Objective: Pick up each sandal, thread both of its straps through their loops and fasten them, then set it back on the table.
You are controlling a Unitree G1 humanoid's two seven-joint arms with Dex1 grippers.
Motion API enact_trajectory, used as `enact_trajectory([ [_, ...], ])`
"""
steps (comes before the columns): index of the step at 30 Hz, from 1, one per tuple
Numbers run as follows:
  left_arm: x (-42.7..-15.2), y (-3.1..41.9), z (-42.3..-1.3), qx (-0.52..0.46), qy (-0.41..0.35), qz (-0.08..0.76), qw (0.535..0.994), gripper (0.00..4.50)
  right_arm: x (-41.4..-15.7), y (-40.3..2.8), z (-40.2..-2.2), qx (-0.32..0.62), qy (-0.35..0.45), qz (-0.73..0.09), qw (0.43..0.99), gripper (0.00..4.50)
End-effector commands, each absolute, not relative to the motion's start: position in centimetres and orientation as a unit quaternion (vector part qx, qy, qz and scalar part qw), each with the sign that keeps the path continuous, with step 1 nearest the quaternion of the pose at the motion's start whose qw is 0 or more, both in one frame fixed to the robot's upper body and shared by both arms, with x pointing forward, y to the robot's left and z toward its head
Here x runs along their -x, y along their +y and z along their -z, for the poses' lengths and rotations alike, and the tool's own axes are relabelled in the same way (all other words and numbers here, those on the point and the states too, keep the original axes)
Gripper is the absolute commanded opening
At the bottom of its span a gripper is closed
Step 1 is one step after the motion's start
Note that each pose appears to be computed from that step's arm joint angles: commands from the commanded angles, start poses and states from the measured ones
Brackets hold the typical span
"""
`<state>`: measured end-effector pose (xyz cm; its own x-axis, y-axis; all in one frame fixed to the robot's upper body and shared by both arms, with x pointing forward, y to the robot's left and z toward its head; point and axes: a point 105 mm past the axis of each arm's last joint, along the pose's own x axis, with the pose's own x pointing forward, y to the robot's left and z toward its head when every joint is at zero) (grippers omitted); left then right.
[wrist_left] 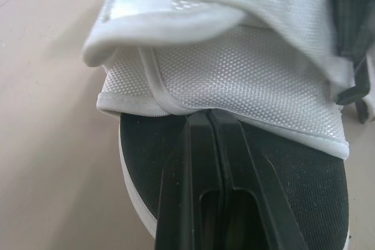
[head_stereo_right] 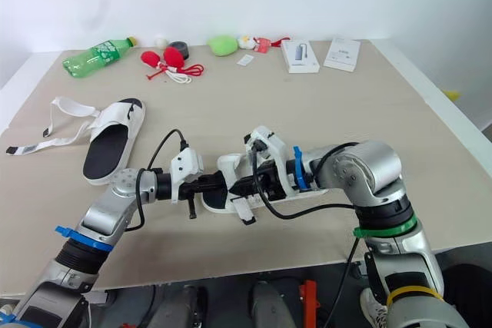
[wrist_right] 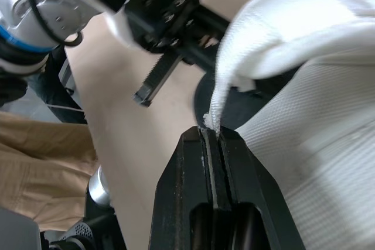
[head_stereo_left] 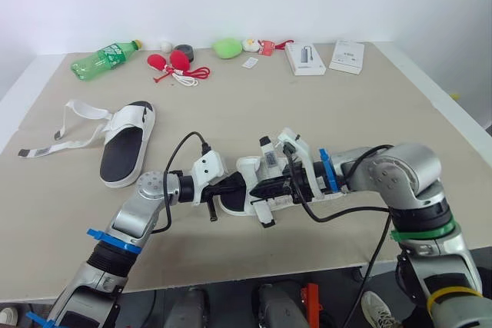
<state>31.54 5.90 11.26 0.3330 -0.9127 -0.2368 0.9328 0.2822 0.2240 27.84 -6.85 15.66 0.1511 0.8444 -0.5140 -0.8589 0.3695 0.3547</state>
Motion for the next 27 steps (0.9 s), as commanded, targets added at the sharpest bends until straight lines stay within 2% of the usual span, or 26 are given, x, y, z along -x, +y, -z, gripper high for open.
enact_trajectory([
  [1, -31.5, 5.7, -11.1, -0.164, 0.034, 0.579, 0.798, 0.0, -27.3, -6.9, -16.0, 0.015, 0.321, -0.566, 0.759, 0.07],
  [3, -31.4, 5.6, -11.1, -0.164, 0.034, 0.58, 0.797, 0.0, -27.3, -7.2, -16.4, 0.016, 0.317, -0.565, 0.761, 0.07],
  [6, -31.4, 5.7, -11.0, -0.165, 0.035, 0.58, 0.797, 0.0, -28.1, -7.9, -18.0, 0.04, 0.281, -0.556, 0.781, 1.01],
  [9, -31.4, 5.7, -11.0, -0.165, 0.035, 0.58, 0.797, 0.0, -27.8, -8.7, -19.8, 0.045, 0.263, -0.566, 0.78, 2.42],
  [12, -31.5, 5.7, -11.1, -0.165, 0.034, 0.579, 0.798, 0.0, -26.0, -9.6, -21.1, 0.036, 0.263, -0.6, 0.754, 3.78],
  [13, -31.5, 5.8, -11.1, -0.165, 0.034, 0.578, 0.798, 0.0, -25.1, -10.1, -21.1, 0.03, 0.273, -0.614, 0.74, 4.4],
  [16, -31.8, 5.8, -11.2, -0.166, 0.033, 0.577, 0.799, 0.0, -23.0, -11.2, -19.5, 0.013, 0.32, -0.628, 0.709, 4.46],
  [18, -31.9, 5.8, -11.2, -0.167, 0.032, 0.577, 0.799, 0.0, -22.4, -11.4, -17.5, 0.016, 0.336, -0.621, 0.708, 4.46],
  [22, -32.0, 5.8, -11.4, -0.171, 0.029, 0.576, 0.799, 0.0, -23.9, -10.7, -14.6, 0.028, 0.313, -0.585, 0.748, 4.46],
  [27, -32.7, 6.3, -11.7, -0.179, 0.026, 0.568, 0.803, 0.0, -26.3, -10.0, -14.3, 0.027, 0.282, -0.559, 0.779, 4.46],
])
